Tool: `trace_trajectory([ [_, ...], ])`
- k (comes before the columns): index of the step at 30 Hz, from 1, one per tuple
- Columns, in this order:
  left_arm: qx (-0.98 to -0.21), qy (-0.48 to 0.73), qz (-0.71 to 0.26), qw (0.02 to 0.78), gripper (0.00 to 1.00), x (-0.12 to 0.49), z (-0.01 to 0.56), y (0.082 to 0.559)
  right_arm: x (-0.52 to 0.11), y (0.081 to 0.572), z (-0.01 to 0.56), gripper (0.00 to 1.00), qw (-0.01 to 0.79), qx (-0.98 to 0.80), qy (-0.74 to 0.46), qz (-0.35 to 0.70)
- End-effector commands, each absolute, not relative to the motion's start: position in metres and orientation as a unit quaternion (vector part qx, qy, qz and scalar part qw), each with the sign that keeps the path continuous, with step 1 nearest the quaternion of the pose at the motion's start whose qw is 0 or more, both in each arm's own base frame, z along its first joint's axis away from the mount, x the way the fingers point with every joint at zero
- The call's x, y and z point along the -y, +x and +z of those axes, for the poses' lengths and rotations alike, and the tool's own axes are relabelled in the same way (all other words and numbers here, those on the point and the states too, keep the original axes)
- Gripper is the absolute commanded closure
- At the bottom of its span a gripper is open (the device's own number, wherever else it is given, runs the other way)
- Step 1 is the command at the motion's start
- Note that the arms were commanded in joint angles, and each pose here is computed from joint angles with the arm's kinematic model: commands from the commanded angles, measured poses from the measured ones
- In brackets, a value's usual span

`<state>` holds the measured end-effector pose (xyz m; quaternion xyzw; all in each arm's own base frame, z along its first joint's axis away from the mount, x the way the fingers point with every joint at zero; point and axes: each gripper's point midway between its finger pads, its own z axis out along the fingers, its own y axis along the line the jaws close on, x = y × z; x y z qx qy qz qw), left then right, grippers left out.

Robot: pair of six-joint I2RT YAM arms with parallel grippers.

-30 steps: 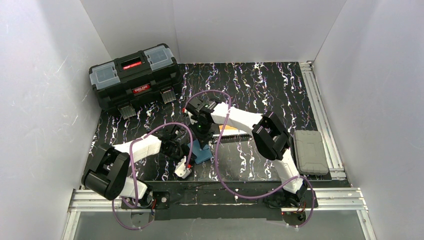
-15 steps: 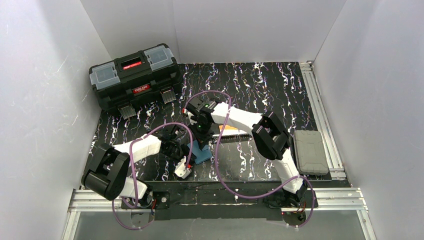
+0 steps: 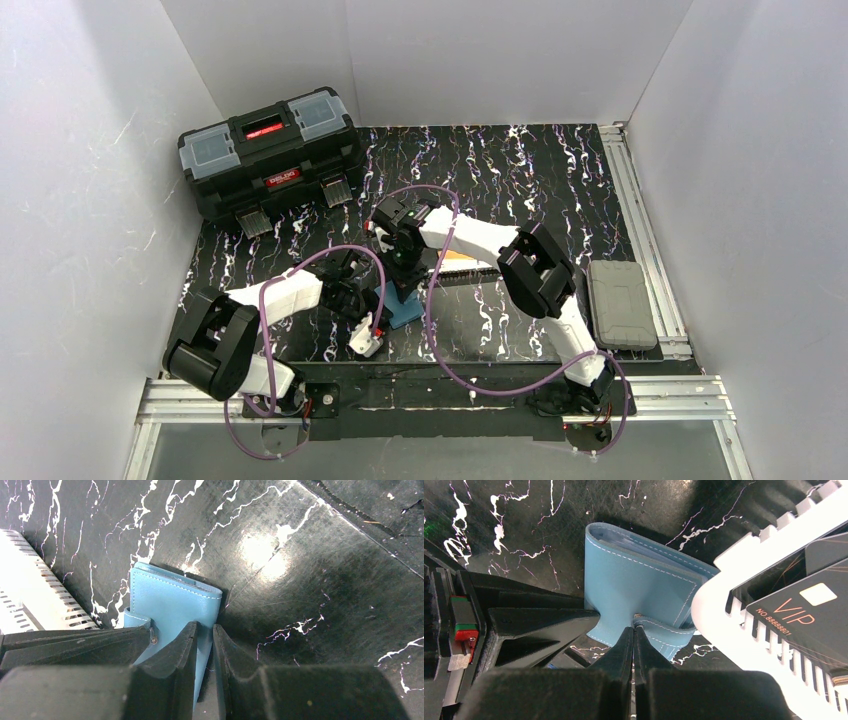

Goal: Put the credit cards into the card holder
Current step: Close the card holder at the center of the board.

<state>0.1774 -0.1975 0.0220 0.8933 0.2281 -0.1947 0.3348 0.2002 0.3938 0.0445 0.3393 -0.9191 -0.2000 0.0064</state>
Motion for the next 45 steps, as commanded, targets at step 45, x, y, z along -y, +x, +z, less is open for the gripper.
trace_trajectory([
  [45, -0.109, 0.921, -0.178, 0.329, 0.86, 0.195, 0.017, 0.159, -0.395, 0.230, 0.075, 0.99, -0.062, 0.923, 0.305, -0.227],
])
